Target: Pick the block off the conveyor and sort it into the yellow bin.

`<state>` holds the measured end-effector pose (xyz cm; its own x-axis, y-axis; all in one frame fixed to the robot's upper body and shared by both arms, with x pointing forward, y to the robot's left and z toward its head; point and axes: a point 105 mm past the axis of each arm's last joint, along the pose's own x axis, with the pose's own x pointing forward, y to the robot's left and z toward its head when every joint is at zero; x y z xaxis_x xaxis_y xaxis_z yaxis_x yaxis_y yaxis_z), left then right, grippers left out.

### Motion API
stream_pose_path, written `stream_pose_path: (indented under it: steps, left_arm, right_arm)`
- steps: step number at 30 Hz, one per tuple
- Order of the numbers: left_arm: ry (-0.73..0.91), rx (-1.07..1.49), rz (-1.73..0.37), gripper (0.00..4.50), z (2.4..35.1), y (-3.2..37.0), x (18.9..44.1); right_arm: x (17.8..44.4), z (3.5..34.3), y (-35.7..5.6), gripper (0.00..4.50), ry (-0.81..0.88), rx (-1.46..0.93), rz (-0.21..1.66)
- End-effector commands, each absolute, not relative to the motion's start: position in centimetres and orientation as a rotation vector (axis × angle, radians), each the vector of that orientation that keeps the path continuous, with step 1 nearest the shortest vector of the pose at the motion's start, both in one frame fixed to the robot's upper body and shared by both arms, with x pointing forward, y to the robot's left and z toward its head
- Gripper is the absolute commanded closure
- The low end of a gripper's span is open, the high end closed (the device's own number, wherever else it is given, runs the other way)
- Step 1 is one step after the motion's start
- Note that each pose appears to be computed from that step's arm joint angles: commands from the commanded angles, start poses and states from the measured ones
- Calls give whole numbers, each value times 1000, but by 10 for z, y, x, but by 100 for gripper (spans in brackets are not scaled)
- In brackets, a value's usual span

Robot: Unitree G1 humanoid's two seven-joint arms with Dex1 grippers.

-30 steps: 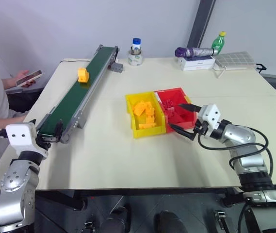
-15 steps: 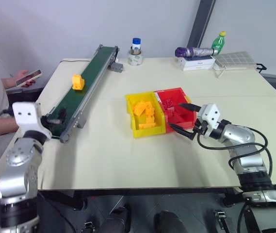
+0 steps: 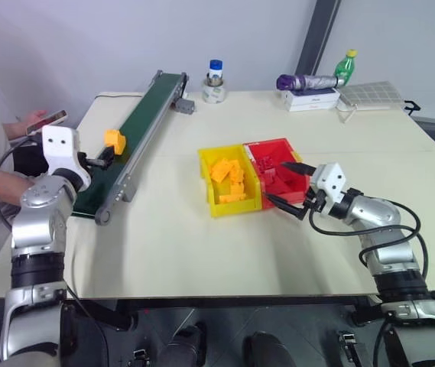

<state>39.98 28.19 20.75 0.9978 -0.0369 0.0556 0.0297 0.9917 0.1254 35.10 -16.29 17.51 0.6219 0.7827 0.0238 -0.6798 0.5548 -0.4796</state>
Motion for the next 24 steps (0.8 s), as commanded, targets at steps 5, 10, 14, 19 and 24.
stream_pose_path:
  steps: [5, 10, 14, 19, 24]
  left_arm:
    - [5, 100, -45, 8, 203, 285, 411]
    - [10, 104, -61, 31, 201, 280, 414]
    - [15, 105, -29, 189, 198, 287, 412]
    - [-80, 100, -61, 315, 216, 277, 408]
    - [-205, 69, -322, 315, 236, 206, 401]
  right_arm:
    - [345, 187, -163, 0, -293, -467, 862]
    - [344, 187, -162, 0, -293, -466, 861]
    - [344, 187, -164, 0, -291, -467, 858]
    - [345, 186, -163, 0, -290, -466, 860]
    - [346, 186, -162, 0, -290, -465, 863]
